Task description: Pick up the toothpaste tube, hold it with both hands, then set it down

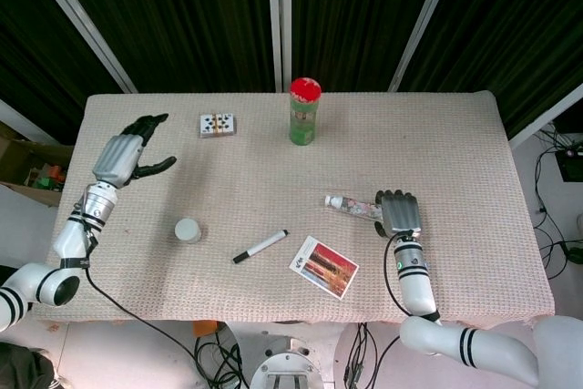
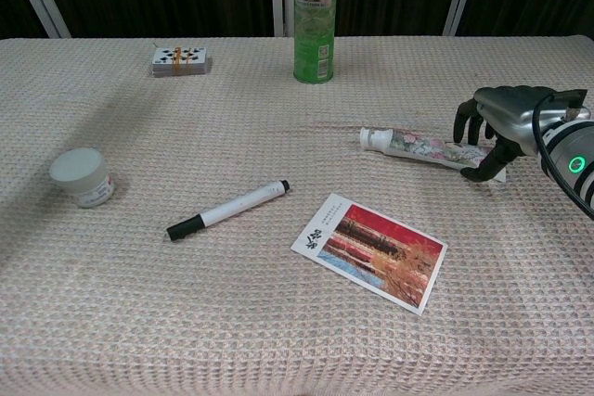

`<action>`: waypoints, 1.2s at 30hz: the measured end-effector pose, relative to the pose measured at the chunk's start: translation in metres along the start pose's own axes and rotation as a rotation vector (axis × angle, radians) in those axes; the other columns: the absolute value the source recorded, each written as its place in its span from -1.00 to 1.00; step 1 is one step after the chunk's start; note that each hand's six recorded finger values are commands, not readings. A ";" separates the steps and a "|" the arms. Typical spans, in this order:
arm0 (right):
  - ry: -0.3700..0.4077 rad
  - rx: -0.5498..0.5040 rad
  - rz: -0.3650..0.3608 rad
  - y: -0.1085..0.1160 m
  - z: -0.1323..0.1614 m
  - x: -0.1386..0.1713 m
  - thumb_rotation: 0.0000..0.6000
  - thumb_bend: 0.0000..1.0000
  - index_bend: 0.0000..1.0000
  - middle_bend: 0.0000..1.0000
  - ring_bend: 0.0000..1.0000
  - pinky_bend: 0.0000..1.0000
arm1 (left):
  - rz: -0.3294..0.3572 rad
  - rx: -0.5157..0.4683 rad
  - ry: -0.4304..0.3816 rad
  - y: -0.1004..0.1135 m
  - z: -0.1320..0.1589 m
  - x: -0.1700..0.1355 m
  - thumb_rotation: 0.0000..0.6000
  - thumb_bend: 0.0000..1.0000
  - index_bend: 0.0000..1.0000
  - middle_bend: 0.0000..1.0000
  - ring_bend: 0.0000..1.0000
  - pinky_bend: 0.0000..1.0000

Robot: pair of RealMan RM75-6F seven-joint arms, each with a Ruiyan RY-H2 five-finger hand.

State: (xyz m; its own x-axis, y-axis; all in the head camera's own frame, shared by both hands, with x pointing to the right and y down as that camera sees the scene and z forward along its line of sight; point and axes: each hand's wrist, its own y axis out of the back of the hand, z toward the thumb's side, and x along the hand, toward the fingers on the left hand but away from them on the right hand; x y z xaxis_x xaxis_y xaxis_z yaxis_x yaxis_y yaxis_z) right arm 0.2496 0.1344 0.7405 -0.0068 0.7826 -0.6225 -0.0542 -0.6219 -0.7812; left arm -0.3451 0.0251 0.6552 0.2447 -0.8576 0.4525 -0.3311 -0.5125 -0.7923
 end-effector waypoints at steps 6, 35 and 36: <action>-0.006 0.008 0.018 -0.002 0.002 -0.004 1.00 -0.53 -0.15 -0.13 -0.35 -0.09 | 0.005 -0.004 0.005 0.000 -0.001 0.001 -1.00 -1.00 -0.88 -0.77 -0.89 -0.70; 0.040 -0.046 -0.111 0.014 0.009 -0.011 1.00 -0.05 1.00 0.77 0.55 0.80 | 0.003 -0.020 0.001 -0.003 0.003 -0.001 -1.00 -1.00 -0.88 -0.77 -0.89 -0.70; 0.051 -0.063 -0.122 0.016 0.009 -0.010 1.00 -0.05 1.00 0.78 0.55 0.80 | 0.004 -0.023 -0.002 -0.003 0.004 -0.001 -1.00 -1.00 -0.88 -0.77 -0.89 -0.70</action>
State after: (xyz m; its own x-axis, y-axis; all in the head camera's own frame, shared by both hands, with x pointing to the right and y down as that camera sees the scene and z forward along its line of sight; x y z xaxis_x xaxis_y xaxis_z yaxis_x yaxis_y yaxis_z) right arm 0.2401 0.1165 0.7346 0.0468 0.8511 -0.5229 0.0112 -0.5239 -0.8517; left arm -0.3408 0.0279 0.6556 0.2452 -0.8596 0.4483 -0.3529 -0.5099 -0.7845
